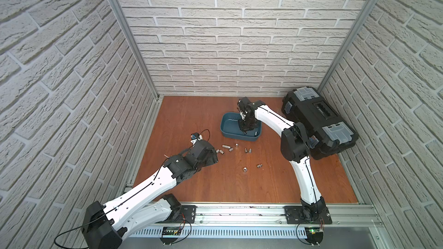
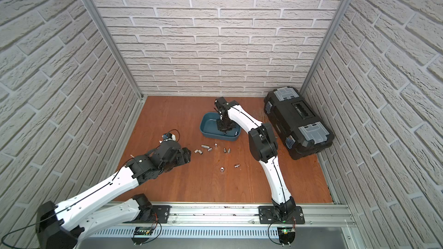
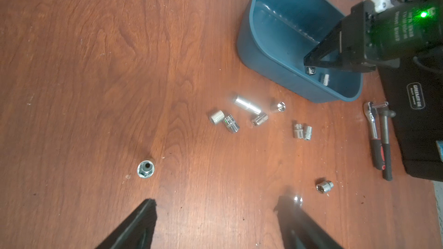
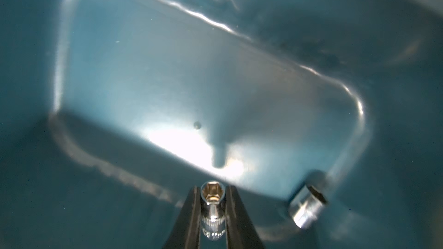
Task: Put the socket on the desktop into the storage box
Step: Place the socket head in the storage box.
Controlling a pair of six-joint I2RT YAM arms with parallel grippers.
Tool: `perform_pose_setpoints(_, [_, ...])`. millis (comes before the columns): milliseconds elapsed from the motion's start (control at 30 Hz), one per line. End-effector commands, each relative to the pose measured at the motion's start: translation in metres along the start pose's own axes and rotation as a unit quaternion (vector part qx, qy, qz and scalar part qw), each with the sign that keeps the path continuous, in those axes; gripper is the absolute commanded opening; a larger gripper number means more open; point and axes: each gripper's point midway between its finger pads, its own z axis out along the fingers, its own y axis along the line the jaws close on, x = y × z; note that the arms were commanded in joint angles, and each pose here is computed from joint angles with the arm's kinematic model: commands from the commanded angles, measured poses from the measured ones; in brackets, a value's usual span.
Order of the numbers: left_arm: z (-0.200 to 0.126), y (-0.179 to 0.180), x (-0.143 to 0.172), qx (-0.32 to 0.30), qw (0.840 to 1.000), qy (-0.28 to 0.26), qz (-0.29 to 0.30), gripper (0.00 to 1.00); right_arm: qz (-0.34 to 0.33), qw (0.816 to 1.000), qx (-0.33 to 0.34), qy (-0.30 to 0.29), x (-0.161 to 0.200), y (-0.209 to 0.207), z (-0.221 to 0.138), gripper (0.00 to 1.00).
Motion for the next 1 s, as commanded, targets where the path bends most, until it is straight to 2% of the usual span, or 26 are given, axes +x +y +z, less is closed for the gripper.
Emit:
perform_pose_setpoints(0, [0.002, 0.006, 0.002, -0.008, 1.000, 0.003, -0.006, 0.84, 0.011, 1.000, -0.007, -0.010, -0.008, 0.002, -0.007, 0.21])
perform_pose_setpoints(233, [0.004, 0.005, 0.002, -0.009, 1.000, 0.008, -0.005, 0.84, 0.013, 1.000, -0.006, -0.008, -0.010, 0.001, -0.007, 0.37])
perform_pose_setpoints(800, [0.005, 0.013, 0.005, -0.027, 0.999, 0.021, -0.007, 0.83, 0.009, 0.999, -0.016, -0.048, 0.016, -0.005, -0.055, 0.39])
perform_pose_setpoints(967, [0.004, 0.019, 0.006, -0.049, 0.998, 0.031, -0.002, 0.83, 0.007, 0.997, -0.041, -0.068, 0.031, -0.001, -0.077, 0.42])
